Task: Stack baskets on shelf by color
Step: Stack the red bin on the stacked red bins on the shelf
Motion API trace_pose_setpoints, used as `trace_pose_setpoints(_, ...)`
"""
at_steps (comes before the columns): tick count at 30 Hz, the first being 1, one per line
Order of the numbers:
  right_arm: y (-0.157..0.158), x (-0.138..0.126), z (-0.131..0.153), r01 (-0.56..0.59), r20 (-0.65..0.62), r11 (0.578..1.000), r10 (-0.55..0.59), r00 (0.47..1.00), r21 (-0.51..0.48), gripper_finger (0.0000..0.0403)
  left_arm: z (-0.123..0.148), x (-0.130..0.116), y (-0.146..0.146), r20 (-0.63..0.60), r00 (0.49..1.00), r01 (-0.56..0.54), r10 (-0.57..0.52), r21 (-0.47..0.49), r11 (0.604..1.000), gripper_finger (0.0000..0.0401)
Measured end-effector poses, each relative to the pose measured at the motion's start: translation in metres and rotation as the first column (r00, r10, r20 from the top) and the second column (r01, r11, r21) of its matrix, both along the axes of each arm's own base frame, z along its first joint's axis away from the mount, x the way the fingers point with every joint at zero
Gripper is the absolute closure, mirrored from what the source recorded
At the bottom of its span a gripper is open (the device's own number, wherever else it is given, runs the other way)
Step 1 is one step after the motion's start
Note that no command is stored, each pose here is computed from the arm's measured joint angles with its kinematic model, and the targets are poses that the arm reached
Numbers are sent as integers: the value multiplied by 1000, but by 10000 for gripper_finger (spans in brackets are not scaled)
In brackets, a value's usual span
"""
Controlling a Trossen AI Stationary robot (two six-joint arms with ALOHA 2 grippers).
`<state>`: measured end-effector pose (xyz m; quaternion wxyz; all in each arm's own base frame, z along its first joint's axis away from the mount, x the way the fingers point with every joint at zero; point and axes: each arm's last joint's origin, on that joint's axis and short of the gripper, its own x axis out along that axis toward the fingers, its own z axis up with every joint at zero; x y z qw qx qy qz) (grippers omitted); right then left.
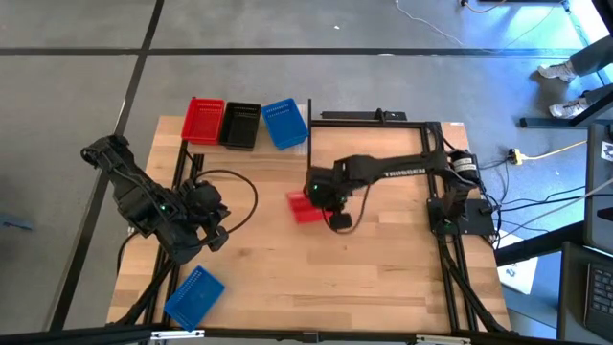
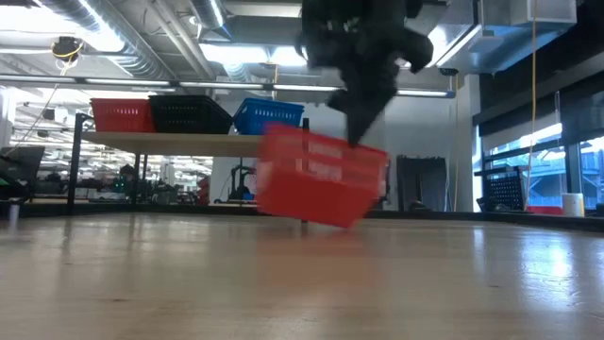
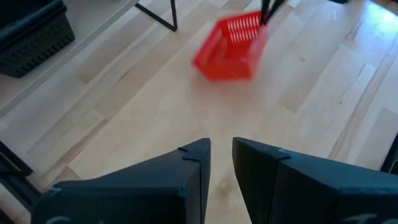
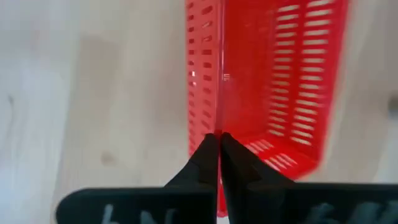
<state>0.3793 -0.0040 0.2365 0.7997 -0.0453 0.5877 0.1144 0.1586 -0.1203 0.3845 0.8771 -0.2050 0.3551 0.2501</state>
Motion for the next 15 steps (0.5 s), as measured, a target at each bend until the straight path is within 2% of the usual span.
trace_pose_setpoints(3,21,9,3,-170,118,984,175,978,-54,402,0,0,0,0,1000,0,0,0,1000,342)
trace_pose_setpoints(6,35,15,7,-327,197,936,348,917,-132,401,0,0,0,0,1000,-1,1,0,1000,342)
trace_pose_setpoints(9,41,19,9,-426,236,881,467,852,-207,401,0,0,0,0,1000,0,0,-1,1000,342)
trace_pose_setpoints(11,41,21,6,-464,233,853,514,826,-236,401,0,0,0,1,1000,-1,1,-1,1000,342)
trace_pose_setpoints(15,40,26,-6,-465,212,854,511,833,-234,401,0,0,0,5,1000,-1,1,-6,1000,342)
